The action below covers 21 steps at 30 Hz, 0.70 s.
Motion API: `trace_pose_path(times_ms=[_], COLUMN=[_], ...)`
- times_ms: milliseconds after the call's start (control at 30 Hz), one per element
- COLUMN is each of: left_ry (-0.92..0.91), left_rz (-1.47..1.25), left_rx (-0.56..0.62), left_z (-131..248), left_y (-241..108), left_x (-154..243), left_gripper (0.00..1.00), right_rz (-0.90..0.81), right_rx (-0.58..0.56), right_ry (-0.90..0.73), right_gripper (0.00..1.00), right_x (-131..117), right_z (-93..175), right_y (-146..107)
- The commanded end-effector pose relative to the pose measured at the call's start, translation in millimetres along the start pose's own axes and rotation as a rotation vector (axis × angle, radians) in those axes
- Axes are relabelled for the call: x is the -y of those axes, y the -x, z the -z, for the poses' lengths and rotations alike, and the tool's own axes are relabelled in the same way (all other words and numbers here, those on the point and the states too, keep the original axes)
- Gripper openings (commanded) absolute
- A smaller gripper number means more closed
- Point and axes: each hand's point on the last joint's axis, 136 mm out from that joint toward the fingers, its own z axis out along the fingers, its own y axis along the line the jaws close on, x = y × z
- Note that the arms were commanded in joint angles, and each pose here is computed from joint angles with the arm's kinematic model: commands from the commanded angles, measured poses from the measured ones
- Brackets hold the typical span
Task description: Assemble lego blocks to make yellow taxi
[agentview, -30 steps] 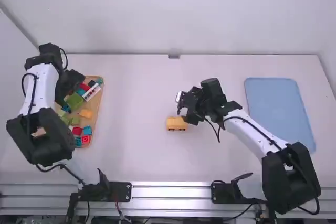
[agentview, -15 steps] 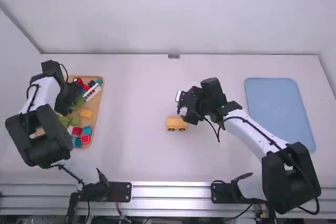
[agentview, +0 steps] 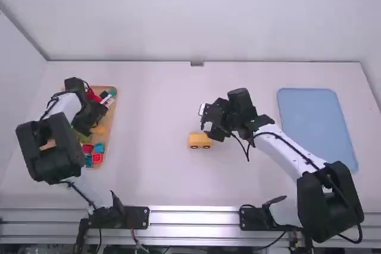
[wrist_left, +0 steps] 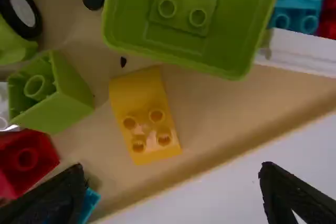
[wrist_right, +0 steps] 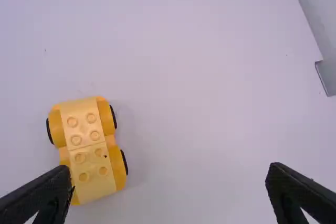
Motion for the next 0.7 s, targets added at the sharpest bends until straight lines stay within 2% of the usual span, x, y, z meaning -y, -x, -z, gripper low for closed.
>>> trace_pose_path(times_ms=[0,133,267,433,533,667], left_ry=[0.039,0.053,0.106,0.099,0.089,0.081], left_rz=[0.008,0.002,0.008,-0.015,-0.012,-0.007], left_rx=[-0.027,-0.042,-0.032,-0.019,-0.009,0.002], left_z=[-12.7,-23.2,-30.9,-36.0,-41.0,-48.6], left_y=[-6.5,-8.5,-7.7,-13.1,-13.3,-15.2], left_x=[-9.2,-10.8,-19.5,-14.0,-15.0,-18.6], left_gripper=[0.84,0.81,0.69,0.65,0.59,0.55], right_rz=[0.012,-0.003,-0.003,-0.003,-0.004,-0.006], right_rx=[0.025,0.024,0.024,0.024,0.022,0.02], right_ry=[-0.014,-0.013,-0.012,-0.012,-0.01,-0.008], right_gripper=[0.98,0.99,0.98,0.99,0.99,0.99], right_x=[4.8,4.6,4.5,4.5,4.0,3.3], right_z=[5.4,5.4,5.3,5.3,5.4,5.3], right_y=[9.7,9.4,9.4,9.4,9.0,8.3])
